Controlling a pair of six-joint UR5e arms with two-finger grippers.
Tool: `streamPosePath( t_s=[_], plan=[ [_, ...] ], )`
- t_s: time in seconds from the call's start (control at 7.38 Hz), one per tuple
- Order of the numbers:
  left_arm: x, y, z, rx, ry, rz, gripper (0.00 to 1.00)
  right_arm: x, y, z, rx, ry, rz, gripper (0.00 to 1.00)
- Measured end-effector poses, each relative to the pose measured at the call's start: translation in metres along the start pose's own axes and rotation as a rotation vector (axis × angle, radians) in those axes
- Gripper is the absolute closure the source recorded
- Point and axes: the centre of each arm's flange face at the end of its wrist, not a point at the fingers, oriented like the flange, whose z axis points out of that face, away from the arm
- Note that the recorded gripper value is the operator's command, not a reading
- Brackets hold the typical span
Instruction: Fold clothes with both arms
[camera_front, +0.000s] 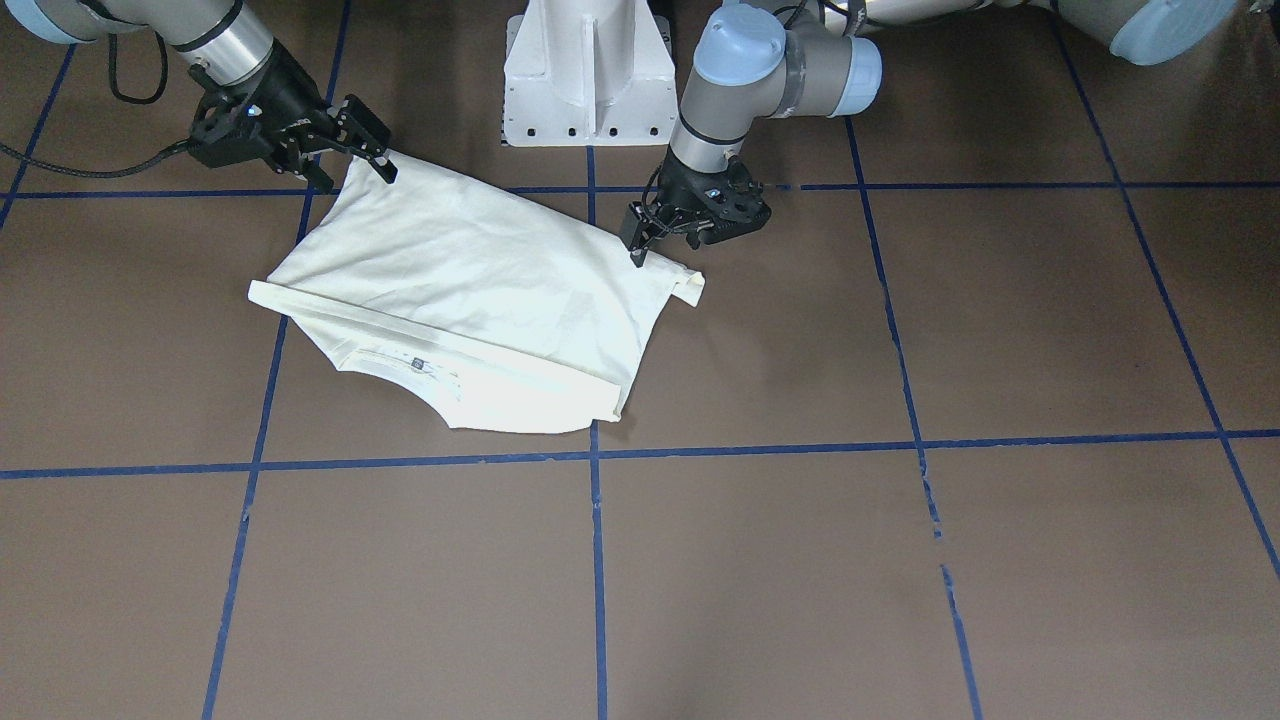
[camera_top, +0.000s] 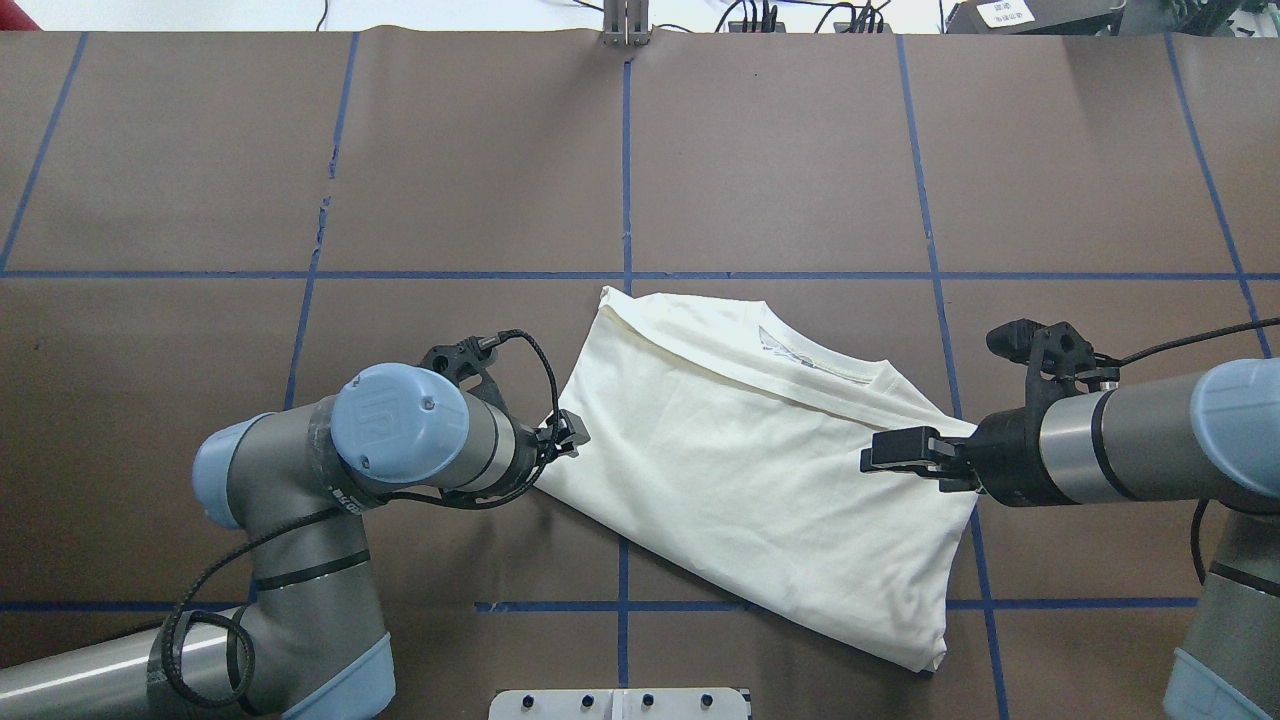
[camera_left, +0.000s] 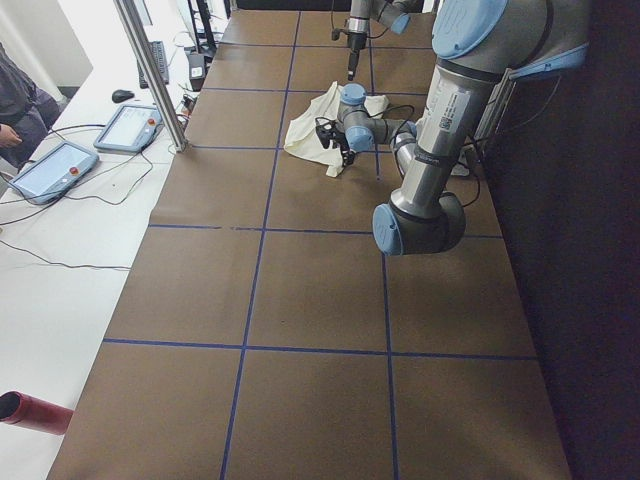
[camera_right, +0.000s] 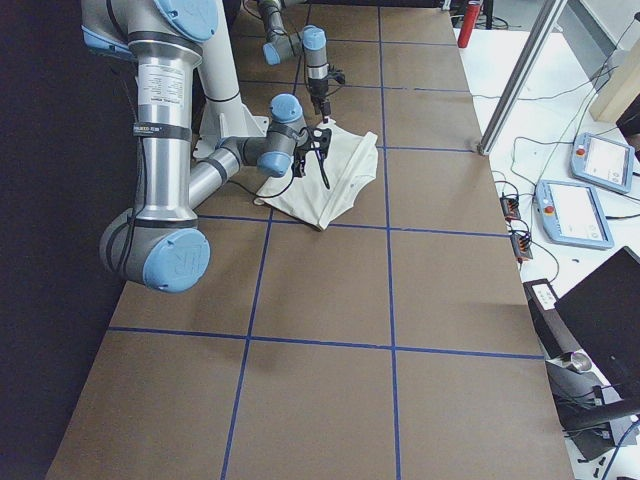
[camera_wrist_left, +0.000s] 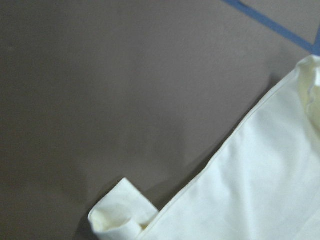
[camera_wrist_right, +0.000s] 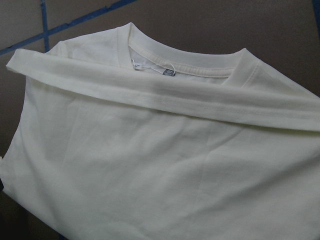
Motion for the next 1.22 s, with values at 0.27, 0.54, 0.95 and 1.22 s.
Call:
streamPosePath(
  t_s=[0.27,0.54,0.95,1.22],
  plan=[
    [0.0,0.01,0.007,-0.003,-0.01,-0.014,0.13,0.003,-0.005,0.003,0.008,0.008,0.006,0.0],
    [0.001,0.008,0.008,0.02,-0.004,-0.013,0.17,0.007,-0.006,0.008,0.008,0.018,0.01,0.0],
    [-0.002,0.001,0.019,0.06,-0.014,-0.02,0.55,0.008,-0.008,0.009,0.009,0.021,0.011,0.0],
    [-0.002,-0.002,0.021,0.074,-0.015,-0.024,1.0,0.008,-0.008,0.008,0.01,0.02,0.012,0.0]
  ],
)
